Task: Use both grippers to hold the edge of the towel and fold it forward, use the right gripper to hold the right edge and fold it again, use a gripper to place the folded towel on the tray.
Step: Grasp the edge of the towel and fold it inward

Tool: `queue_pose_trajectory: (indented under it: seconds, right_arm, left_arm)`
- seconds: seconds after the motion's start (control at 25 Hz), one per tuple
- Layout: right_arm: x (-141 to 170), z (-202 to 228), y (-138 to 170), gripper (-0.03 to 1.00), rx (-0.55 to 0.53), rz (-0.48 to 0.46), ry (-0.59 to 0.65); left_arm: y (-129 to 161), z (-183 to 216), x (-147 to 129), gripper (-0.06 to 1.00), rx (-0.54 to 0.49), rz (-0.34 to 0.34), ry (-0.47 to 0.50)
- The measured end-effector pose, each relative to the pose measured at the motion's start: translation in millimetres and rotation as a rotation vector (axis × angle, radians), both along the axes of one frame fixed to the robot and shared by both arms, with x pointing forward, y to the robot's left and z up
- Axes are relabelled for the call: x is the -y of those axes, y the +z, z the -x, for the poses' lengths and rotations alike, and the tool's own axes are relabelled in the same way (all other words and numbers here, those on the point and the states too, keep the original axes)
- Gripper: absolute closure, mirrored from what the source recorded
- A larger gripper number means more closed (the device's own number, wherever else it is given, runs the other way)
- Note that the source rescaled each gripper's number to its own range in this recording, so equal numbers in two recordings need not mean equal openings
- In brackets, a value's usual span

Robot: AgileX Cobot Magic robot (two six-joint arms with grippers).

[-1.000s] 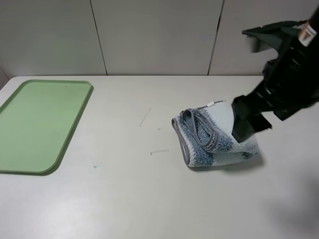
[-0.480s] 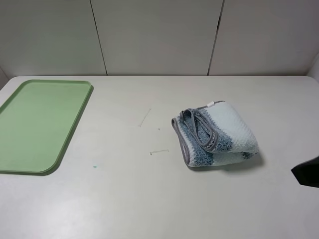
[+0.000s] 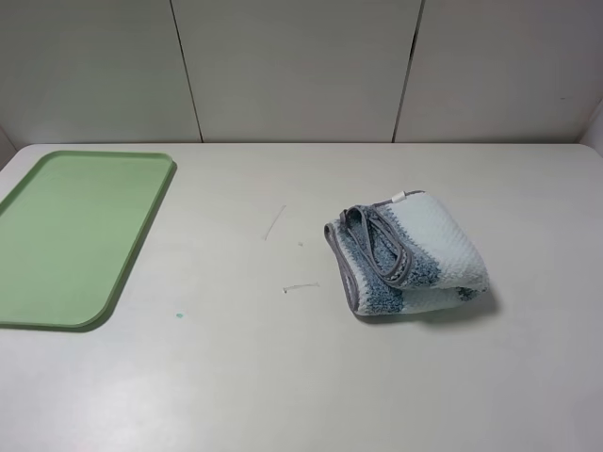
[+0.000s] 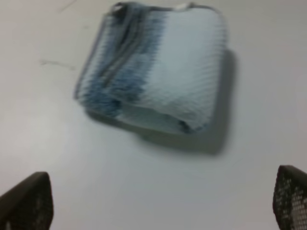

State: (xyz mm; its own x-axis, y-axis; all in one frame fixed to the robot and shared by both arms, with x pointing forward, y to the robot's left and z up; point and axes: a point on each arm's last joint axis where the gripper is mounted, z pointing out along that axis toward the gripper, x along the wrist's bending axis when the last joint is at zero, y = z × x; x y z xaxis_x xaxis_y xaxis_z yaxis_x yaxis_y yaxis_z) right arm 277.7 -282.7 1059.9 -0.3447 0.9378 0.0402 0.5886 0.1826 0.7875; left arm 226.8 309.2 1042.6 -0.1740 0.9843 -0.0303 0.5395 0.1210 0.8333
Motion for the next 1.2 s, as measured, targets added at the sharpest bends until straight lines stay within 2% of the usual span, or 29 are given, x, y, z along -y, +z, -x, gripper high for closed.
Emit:
queue_pose_trajectory:
  seconds: [0.12,0.44,1.2]
  right_arm:
    - [8,11,-3,-0.03,0.026,-0.008,-0.105]
    - [17,43,-4,-0.03,0.224,-0.047,-0.288]
    - [16,43,-5,-0.03,0.226,-0.045,-0.314]
  left_arm:
    - [0,0,0,-0.05,0.0,0.0,0.0]
    - [0,0,0,-0.05,0.0,0.0,0.0]
    - [0,0,0,-0.05,0.0,0.0,0.0]
